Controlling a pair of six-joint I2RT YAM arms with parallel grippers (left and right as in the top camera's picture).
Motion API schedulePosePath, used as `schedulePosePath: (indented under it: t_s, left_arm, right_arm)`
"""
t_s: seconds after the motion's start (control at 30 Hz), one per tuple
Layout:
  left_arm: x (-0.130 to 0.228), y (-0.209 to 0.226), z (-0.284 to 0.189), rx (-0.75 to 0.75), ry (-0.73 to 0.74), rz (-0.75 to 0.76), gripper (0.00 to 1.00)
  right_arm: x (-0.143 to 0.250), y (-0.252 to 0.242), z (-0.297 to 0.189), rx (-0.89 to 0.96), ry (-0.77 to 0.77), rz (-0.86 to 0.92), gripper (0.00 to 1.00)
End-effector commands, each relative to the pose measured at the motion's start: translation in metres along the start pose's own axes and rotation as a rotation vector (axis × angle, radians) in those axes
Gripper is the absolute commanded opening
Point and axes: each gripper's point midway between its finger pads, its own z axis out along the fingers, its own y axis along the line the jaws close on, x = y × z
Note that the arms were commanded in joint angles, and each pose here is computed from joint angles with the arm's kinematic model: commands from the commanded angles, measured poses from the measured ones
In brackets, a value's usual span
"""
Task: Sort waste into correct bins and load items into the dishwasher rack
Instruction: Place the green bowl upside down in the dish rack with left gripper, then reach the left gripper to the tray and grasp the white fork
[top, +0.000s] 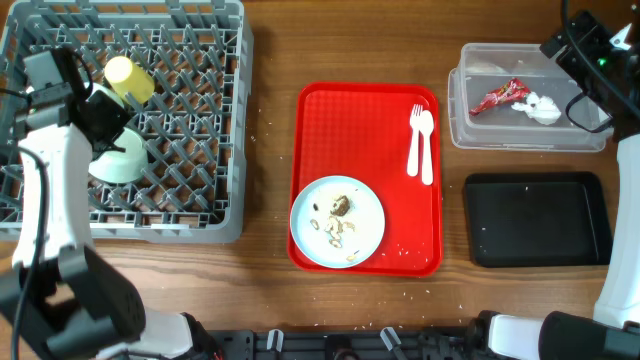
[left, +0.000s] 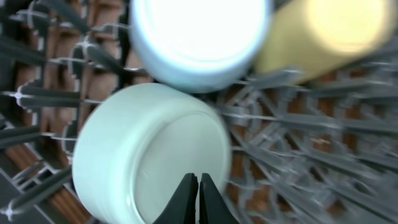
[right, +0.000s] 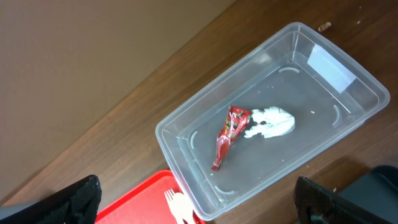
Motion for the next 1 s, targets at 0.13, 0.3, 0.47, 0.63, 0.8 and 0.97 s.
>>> schedulePosePath:
  t_s: [0.13,0.3,0.47,0.63,0.8,0.97]
  left_arm:
    - [0.004,0.068,0.033,-0.236,0.07,-0.163,0.04]
    - [-0.007,0.098,-0.016,-0.152,0.052,-0.363,0.04]
    - [-0.007,0.026,-0.111,0.275,-0.018,-0.315,0.06]
    - [0.01,0.001,-0.155,0.431,-0.022,-0.262,1.0]
    - [0.052,-0.06,-0.176,0.65,0.133,-0.072,1.0]
    - [0.135,-0.169,-0.2,0.776,0.049,0.502,1.0]
  right_arm:
    - [-0.004,-0.003,-0.003,0.012,-0.017,0.009,1.0]
    - [-0.004,-0.003,-0.003,0.012,-0.017,0.009,1.0]
    - [-0.004,-0.003,-0.003,0.012,-0.017,0.009,1.0]
    - [-0.004,-0.003,-0.003,0.012,-0.017,0.009,1.0]
    - [0.0,0.004,-0.003,-0.025,0.003,0.029,1.0]
    - [0.047,0.057,-0.017,-0.312,0.269,0.143,0.98]
